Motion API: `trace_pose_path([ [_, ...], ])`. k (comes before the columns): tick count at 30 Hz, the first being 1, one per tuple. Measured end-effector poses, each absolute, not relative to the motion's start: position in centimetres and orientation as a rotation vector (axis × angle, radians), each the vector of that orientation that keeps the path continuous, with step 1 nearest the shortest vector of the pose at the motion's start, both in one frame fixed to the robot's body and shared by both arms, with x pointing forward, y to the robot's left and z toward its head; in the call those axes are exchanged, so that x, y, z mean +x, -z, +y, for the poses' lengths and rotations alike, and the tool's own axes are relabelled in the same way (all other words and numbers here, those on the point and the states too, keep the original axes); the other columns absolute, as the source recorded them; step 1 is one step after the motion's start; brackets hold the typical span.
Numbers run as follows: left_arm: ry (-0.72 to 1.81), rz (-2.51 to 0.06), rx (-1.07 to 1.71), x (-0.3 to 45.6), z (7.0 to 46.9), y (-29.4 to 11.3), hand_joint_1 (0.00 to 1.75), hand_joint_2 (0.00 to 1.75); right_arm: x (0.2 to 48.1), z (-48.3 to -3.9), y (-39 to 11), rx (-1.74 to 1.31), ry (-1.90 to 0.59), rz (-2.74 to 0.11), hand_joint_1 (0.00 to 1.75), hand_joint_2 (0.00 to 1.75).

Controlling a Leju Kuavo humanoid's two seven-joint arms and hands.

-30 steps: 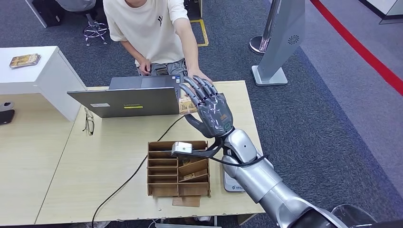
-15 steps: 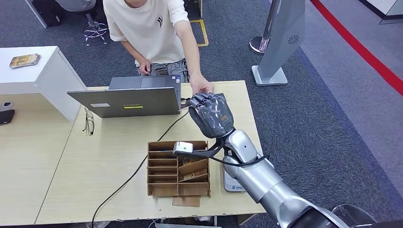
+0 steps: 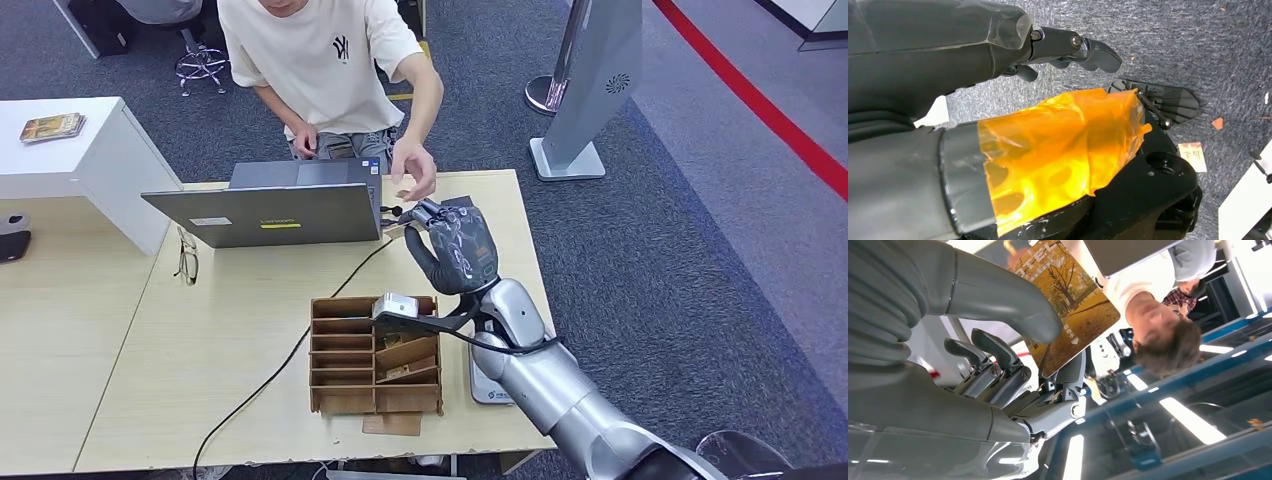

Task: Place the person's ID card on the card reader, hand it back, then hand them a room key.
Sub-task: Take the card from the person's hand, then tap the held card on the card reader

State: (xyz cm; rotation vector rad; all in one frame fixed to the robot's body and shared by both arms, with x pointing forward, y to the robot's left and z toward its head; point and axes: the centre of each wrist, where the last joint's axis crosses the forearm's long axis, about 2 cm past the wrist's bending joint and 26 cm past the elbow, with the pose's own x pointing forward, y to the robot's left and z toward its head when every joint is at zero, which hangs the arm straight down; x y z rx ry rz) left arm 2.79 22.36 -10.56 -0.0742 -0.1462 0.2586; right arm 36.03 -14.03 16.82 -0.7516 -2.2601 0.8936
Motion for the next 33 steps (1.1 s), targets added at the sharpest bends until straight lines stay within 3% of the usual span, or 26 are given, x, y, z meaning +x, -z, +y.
trace_pose_path([
  [17,-0.312,-0.117,-0.105,2.5,22.0,10.1,0.00,0.00,33.0,-18.1,-15.4,-0.392,-0.347,-2.081,1.75,1.75],
  [33,-0.478,-0.098,-0.073,2.4,22.6,10.1,0.00,0.00,29.9,-21.9,-10.3,-0.136,-0.099,-1.780,1.75,1.75],
])
